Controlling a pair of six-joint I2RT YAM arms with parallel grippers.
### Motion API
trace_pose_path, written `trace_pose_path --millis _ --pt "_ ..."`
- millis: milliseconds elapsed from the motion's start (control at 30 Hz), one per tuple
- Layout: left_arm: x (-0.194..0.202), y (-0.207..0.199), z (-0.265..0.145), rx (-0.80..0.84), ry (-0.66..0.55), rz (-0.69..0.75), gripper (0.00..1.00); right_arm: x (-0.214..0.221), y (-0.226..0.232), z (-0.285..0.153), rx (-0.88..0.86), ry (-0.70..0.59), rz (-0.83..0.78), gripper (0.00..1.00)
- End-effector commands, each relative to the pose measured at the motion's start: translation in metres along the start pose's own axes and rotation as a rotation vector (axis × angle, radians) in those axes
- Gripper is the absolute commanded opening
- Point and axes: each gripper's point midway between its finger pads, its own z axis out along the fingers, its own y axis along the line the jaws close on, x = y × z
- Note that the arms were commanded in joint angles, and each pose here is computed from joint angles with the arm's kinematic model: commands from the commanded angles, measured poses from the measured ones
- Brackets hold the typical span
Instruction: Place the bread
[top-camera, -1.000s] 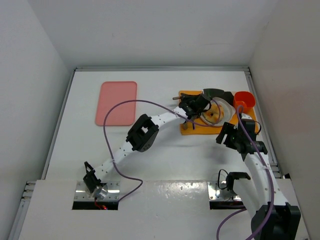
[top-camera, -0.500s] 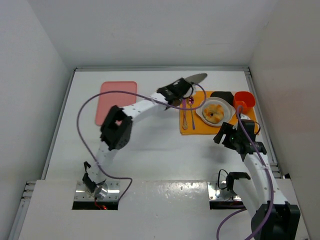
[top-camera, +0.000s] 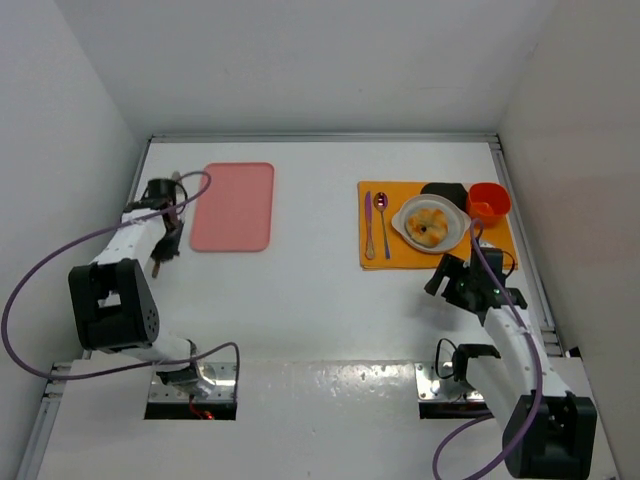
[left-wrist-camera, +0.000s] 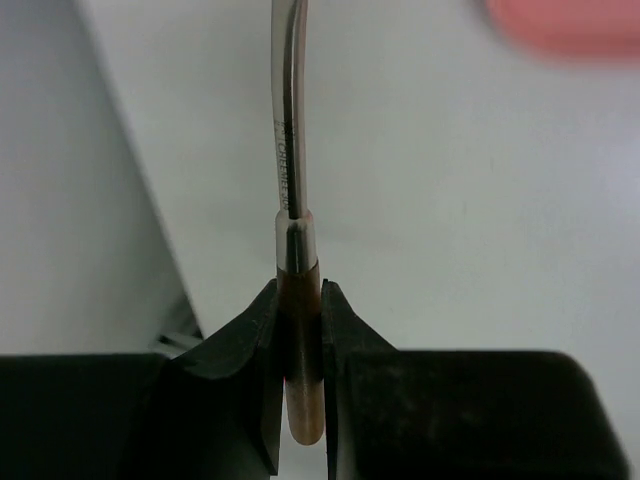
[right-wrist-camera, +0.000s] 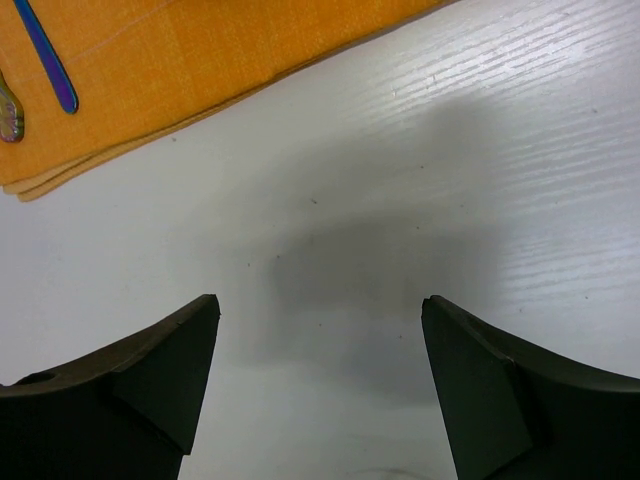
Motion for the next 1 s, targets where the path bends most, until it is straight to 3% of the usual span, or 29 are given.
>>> trace_pose_path --millis 0,100,167,300,500,600,667,767,867,967 --pt "0.039 -0.028 0.018 0.148 0.083 -0.072 0.0 -0.021 0.01 0.001 -0.028 -0.058 0.029 0.82" --pt "0.073 -0.022 0.043 0.187 0.217 -0.133 0.0 -0.021 0.011 0.002 -0.027 -0.022 0.02 0.86" --pt "0.078 -0.007 0.05 0.199 0.253 -0.173 0.0 -0.023 0.011 0.0 -0.022 -0.024 0.009 0.89" --pt "0.092 -0.022 0.06 0.326 0.318 -0.194 0.0 -0.02 0.001 -0.003 0.028 -0.031 0.009 1.0" --pt "0.096 -0.03 0.066 0.361 0.341 -0.193 0.05 -0.012 -0.01 -0.009 0.073 -0.029 0.003 1.0" --pt "0.098 -0.03 0.065 0.357 0.353 -0.19 0.2 -0.013 -0.013 -0.012 0.089 -0.045 -0.005 1.0" --pt "0.098 -0.03 0.065 0.357 0.353 -0.19 0.38 -0.011 -0.018 -0.013 0.109 -0.04 -0.006 1.0" --pt "0.093 -0.031 0.061 0.38 0.345 -0.195 0.52 -0.012 -0.019 -0.014 0.115 -0.054 -0.004 1.0" --pt "0.09 -0.032 0.059 0.393 0.326 -0.192 0.62 -0.012 -0.019 -0.016 0.115 -0.062 -0.005 1.0" --pt "0.092 -0.032 0.058 0.397 0.335 -0.191 0.65 -0.012 -0.023 -0.018 0.134 -0.073 -0.004 1.0"
